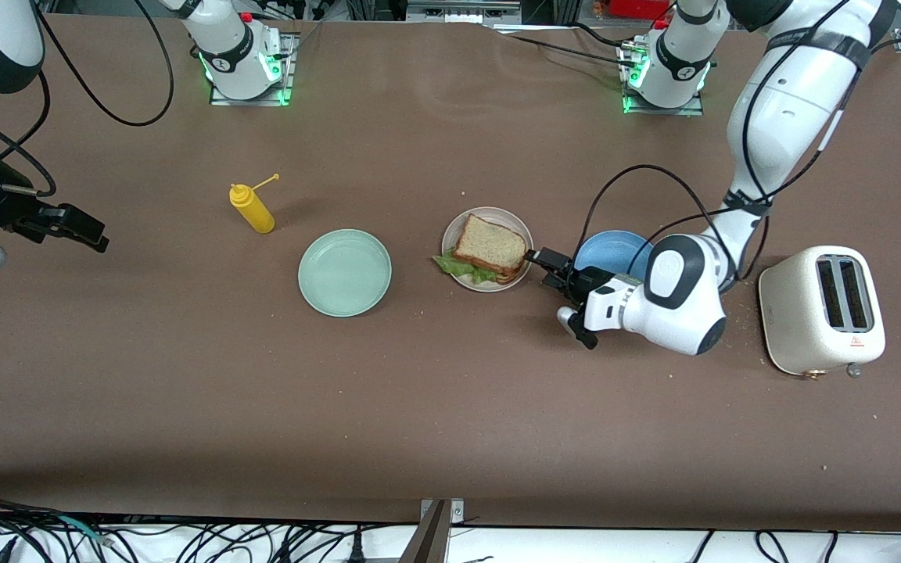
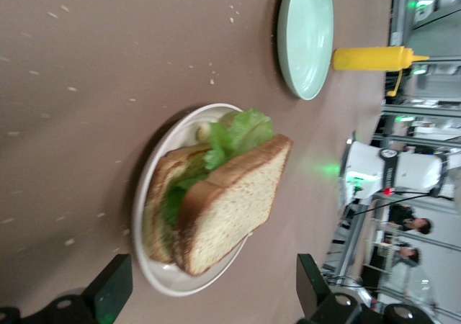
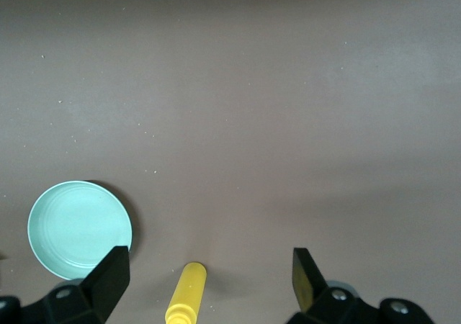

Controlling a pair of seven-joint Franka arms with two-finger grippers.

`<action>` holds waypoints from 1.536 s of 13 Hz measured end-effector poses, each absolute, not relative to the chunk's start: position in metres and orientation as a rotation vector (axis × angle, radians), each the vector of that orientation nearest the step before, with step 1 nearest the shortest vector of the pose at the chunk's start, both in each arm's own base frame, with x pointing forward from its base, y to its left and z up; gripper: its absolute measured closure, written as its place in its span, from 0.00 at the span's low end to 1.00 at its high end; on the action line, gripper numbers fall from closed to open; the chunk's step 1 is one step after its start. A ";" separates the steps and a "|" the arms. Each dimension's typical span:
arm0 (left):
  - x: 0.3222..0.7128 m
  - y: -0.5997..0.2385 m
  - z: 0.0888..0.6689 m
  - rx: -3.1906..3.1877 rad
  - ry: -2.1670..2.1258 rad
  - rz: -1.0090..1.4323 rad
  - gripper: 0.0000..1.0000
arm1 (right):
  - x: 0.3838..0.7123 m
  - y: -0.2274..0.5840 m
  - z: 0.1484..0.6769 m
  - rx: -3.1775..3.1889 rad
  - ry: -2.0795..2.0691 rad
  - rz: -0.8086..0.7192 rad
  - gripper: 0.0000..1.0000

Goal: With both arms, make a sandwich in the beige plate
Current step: 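Open the left gripper and withdraw it past the toaster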

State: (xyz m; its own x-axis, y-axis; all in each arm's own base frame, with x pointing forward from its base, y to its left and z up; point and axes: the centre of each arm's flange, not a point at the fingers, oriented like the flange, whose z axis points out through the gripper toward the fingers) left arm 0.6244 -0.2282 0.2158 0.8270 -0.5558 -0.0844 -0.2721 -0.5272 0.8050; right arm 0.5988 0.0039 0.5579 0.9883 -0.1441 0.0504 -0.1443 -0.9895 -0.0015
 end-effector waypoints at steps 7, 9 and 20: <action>0.646 -0.176 0.347 2.690 -0.705 -0.327 0.00 | 0.599 0.004 0.557 3.130 -0.228 0.074 0.00; 0.646 -0.163 0.389 2.874 -0.787 -0.257 0.00 | 0.598 0.004 0.557 3.130 -0.227 0.064 0.00; 0.557 -0.054 0.604 3.127 -0.286 -0.021 0.00 | 0.597 0.014 0.556 3.133 -0.200 0.052 0.00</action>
